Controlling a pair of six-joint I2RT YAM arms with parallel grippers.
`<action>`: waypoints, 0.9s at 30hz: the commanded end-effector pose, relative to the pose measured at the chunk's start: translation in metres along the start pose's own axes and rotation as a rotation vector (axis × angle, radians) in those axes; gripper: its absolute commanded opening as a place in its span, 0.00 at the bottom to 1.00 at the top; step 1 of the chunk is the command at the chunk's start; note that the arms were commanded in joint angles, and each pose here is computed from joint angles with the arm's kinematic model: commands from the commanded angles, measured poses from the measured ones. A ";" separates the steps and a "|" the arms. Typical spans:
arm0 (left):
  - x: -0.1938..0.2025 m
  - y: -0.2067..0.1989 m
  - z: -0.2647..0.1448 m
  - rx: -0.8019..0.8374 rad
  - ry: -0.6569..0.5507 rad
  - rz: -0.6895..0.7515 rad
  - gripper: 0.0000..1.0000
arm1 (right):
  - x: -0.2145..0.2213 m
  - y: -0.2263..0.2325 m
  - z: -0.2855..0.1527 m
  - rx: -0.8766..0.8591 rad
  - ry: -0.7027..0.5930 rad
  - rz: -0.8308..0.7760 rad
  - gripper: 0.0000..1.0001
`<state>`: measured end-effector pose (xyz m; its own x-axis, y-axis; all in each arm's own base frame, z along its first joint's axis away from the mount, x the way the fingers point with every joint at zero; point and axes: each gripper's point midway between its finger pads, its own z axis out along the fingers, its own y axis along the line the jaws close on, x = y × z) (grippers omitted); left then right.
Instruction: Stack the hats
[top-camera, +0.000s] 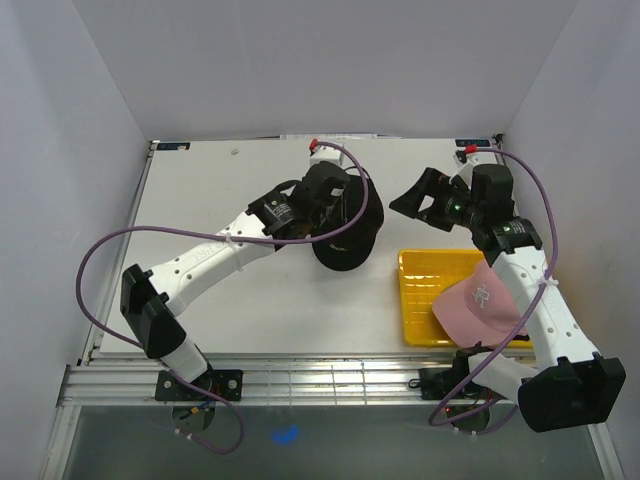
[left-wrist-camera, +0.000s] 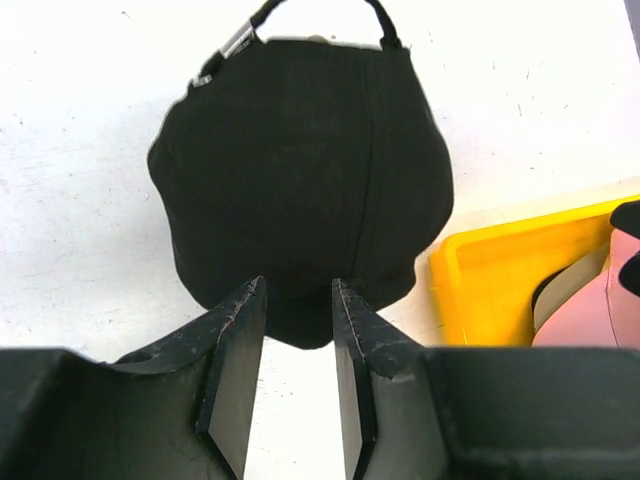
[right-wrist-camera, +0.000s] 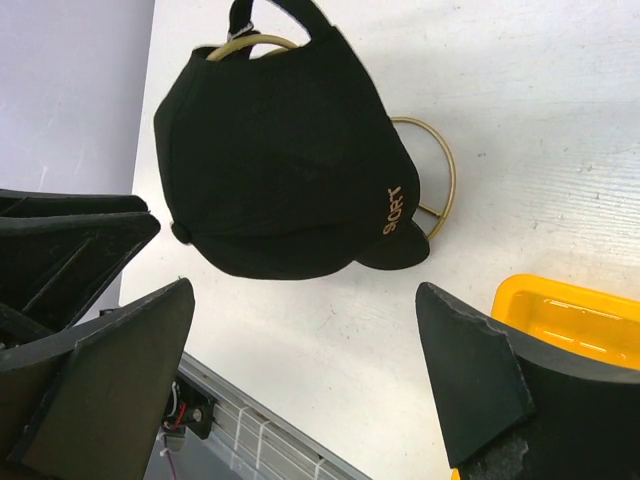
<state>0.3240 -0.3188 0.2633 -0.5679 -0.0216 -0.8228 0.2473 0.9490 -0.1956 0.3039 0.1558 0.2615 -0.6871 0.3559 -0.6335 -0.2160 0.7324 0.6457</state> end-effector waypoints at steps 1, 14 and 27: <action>-0.037 0.003 -0.040 0.041 -0.096 -0.042 0.45 | -0.020 0.019 -0.016 -0.023 -0.051 -0.065 0.97; -0.079 -0.038 -0.090 0.330 -0.211 -0.088 0.60 | -0.068 0.064 -0.112 0.050 -0.312 -0.116 0.96; -0.010 -0.186 -0.087 0.870 -0.112 -0.088 0.72 | -0.111 0.128 -0.166 -0.038 -0.413 -0.118 0.95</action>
<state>0.2446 -0.4278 0.3503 -0.5321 -0.1635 -0.8307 0.6613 0.5324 -0.5284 0.2337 0.1040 0.4821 -0.2748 0.4776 -0.8345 -0.2884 0.7870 0.5454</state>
